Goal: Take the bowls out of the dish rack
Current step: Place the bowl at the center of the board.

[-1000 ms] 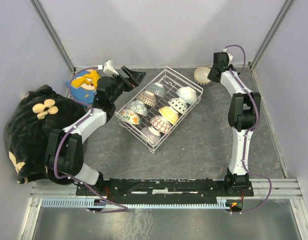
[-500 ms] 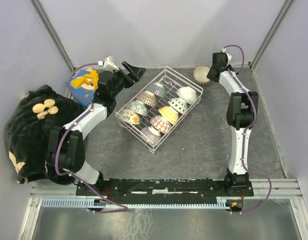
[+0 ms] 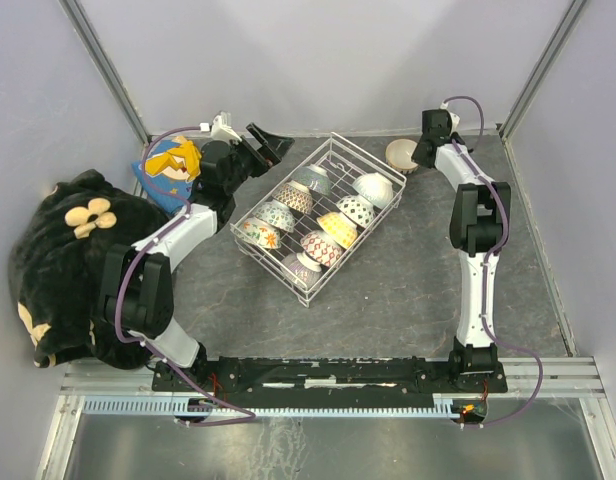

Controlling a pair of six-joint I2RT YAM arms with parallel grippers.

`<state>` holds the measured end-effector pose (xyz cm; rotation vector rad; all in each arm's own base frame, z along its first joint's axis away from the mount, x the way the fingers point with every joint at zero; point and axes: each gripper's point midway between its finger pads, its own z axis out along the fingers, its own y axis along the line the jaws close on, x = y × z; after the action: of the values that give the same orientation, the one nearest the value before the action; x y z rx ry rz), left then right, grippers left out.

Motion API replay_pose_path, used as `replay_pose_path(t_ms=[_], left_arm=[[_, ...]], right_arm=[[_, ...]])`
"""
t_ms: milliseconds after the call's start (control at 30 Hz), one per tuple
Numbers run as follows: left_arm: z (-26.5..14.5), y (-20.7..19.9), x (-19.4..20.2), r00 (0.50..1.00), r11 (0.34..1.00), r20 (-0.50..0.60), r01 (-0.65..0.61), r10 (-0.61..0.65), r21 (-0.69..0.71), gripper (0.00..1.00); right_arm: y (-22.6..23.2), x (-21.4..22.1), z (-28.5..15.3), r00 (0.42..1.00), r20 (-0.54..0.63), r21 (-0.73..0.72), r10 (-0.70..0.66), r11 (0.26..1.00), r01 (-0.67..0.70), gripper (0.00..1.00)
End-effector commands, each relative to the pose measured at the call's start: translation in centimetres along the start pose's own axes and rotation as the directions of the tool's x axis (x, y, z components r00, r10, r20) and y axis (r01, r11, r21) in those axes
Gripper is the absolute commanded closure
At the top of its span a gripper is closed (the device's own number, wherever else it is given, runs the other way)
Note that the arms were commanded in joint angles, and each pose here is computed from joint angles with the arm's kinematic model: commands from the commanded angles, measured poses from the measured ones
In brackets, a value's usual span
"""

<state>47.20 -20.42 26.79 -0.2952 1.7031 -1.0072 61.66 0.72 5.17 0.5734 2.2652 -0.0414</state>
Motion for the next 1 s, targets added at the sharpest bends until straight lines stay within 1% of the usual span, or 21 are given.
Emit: replay_pose_path(t_ms=[0,33,167,300,400,467,633,700,733,800,867,933,967], left_arm=[[0.3,-2.4,-2.1,0.998,0.996,0.052,-0.05,0.046,0.073,0.0],[0.3,-2.5,-2.0,0.998,0.996,0.051,-0.049,0.045,0.075,0.0],[0.2,-2.5,-2.2,0.997,0.996,0.058,-0.049,0.045,0.075,0.0],[0.0,-2.6,-2.2,0.997,0.996,0.059,-0.049,0.044,0.075,0.0],[-0.1,-2.7,-2.3,0.997,0.996,0.062,-0.049,0.044,0.077,0.0],[-0.4,-2.9,-2.6,0.997,0.996,0.068,-0.049,0.043,0.078,0.0],[-0.5,-3.0,-2.9,0.997,0.997,0.067,-0.045,0.041,0.06,0.0],[-0.4,-3.1,-3.1,0.997,0.998,0.061,-0.043,0.039,0.054,0.0],[-0.4,-3.3,-3.1,0.998,0.998,0.058,-0.042,0.039,0.052,0.0],[-0.3,-3.5,-3.4,0.998,0.998,0.054,-0.041,0.038,0.05,0.0],[-0.2,-3.8,-3.8,0.998,0.998,0.051,-0.045,0.043,0.046,0.0],[-0.1,-4.2,-4.2,0.998,0.998,0.049,-0.053,0.051,0.041,0.0],[0.0,-4.4,-4.5,0.997,0.998,0.05,-0.056,0.054,0.04,0.0]], right_arm=[[1.8,-4.0,-1.0,0.995,0.086,-0.059,0.056,0.997,-0.051,0.86],[2.0,-3.9,-1.0,0.995,0.081,-0.062,0.056,0.997,-0.051,0.79],[2.2,-4.3,-1.5,0.994,0.089,-0.073,0.066,0.996,-0.06,0.58],[2.2,-5.3,-2.6,0.991,0.117,-0.08,0.071,0.995,-0.062,0.43],[2.3,-6.7,-4.0,0.985,0.151,-0.094,0.078,0.993,-0.064,0.39],[2.6,-8.8,-6.6,0.973,0.21,-0.125,0.094,0.99,-0.069,0.33],[2.8,-12.3,-12.2,0.951,0.293,-0.176,0.101,0.983,-0.05,0.29],[3.1,-12.6,-13.9,0.951,0.299,-0.199,0.075,0.98,-0.015,0.28],[3.4,-13.1,-15.6,0.948,0.313,-0.218,0.061,0.976,0.009,0.27],[4.2,-13.0,-18.1,0.944,0.33,-0.239,-0.001,0.967,0.085,0.27],[5.8,-11.9,-20.5,0.934,0.343,-0.252,-0.099,0.948,0.193,0.26],[7.8,-10.1,-23.0,0.912,0.349,-0.26,-0.217,0.912,0.316,0.26],[9.3,-8.6,-24.2,0.885,0.353,-0.252,-0.305,0.88,0.403,0.25]])
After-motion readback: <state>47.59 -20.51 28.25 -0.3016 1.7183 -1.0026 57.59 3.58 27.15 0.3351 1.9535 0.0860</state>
